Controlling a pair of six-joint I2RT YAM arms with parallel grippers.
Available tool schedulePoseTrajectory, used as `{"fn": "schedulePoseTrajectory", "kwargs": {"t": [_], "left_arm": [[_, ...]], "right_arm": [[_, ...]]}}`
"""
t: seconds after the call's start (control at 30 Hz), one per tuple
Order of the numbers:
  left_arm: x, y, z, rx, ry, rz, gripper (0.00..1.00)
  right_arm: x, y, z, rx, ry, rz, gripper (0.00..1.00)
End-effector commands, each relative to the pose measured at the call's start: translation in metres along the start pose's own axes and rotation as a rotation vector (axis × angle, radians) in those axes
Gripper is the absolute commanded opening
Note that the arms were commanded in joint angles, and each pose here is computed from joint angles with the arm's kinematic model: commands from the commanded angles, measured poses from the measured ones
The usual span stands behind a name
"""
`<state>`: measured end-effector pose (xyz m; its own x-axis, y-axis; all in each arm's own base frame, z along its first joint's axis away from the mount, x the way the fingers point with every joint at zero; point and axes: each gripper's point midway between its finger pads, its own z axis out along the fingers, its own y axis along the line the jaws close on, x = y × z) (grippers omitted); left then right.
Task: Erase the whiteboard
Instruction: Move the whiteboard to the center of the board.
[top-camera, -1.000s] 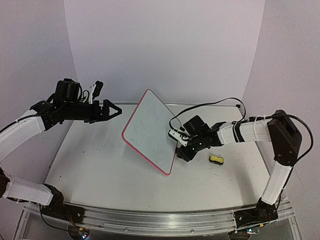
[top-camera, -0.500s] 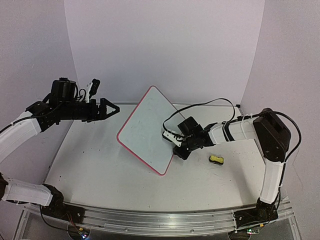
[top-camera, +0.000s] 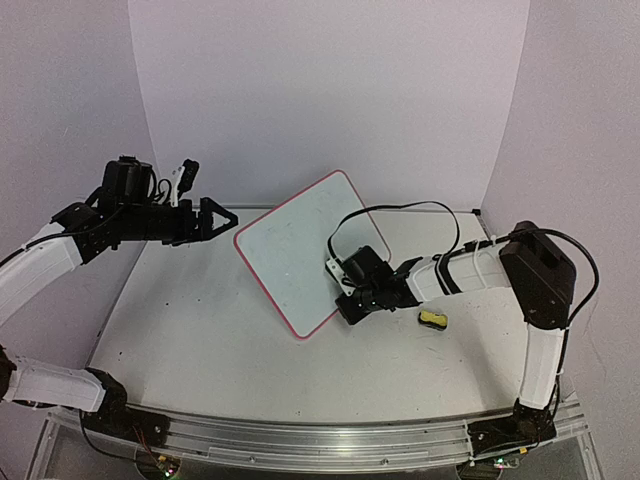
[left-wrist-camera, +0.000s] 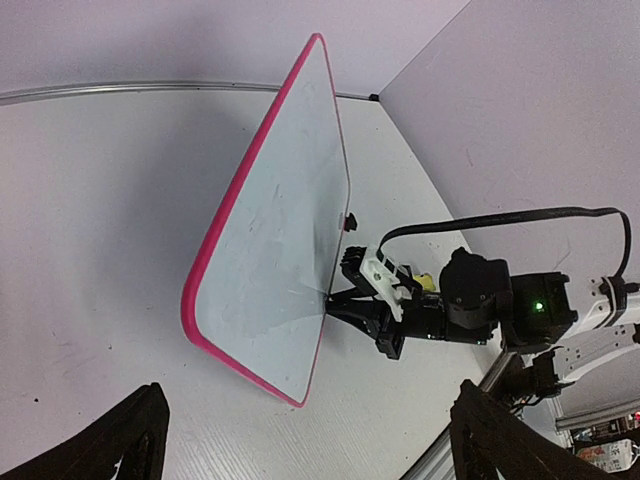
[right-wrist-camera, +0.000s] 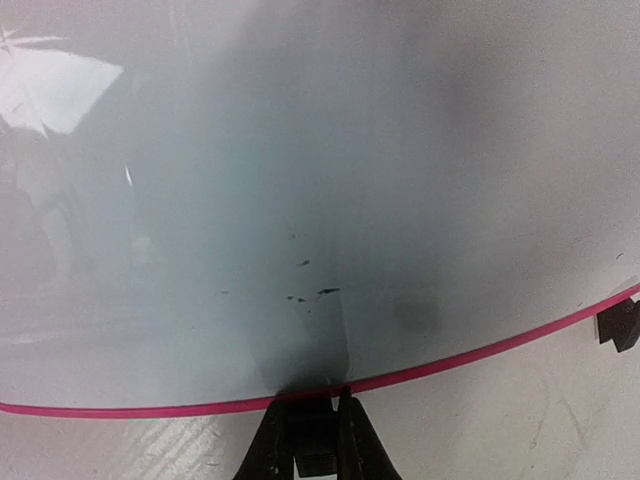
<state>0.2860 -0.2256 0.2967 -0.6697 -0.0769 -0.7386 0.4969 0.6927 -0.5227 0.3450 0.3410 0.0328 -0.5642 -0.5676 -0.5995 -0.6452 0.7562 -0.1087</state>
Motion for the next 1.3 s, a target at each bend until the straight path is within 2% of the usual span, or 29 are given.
{"fn": "schedulePoseTrajectory", "kwargs": {"t": [0.0,0.37,0.43,0.57,0.7,0.77,1.13,1.27], "left_arm": [[-0.01,0.001,-0.006,-0.019,-0.038,-0.009,1.0],[-0.012,0.002,-0.012,-0.035,-0.062,-0.025,1.0],[-0.012,0.002,-0.013,-0.035,-0.066,-0.025,1.0],[-0.011,0.002,-0.016,-0.039,-0.073,-0.02,1.0],[-0.011,0.003,-0.015,-0.042,-0.07,-0.019,1.0],[-0.011,0.003,-0.014,-0.041,-0.068,-0.019,1.0],[-0.011,0.002,-0.01,-0.032,-0.063,-0.024,1.0],[-0.011,0.005,-0.012,-0.044,-0.07,-0.021,1.0]], "right_arm": [[-0.017,-0.016,0.009,0.229,-0.1,0.325,0.0],[-0.041,0.02,0.045,0.278,-0.212,0.768,0.0],[-0.047,0.022,0.049,0.277,-0.227,0.824,0.0],[-0.053,0.025,0.053,0.304,-0.227,0.831,0.0],[-0.055,0.027,0.049,0.333,-0.24,0.798,0.25],[-0.055,0.027,0.046,0.346,-0.242,0.778,0.32],[-0.059,0.035,0.026,0.349,-0.259,0.728,0.47],[-0.068,0.045,-0.007,0.337,-0.285,0.646,0.62]]}}
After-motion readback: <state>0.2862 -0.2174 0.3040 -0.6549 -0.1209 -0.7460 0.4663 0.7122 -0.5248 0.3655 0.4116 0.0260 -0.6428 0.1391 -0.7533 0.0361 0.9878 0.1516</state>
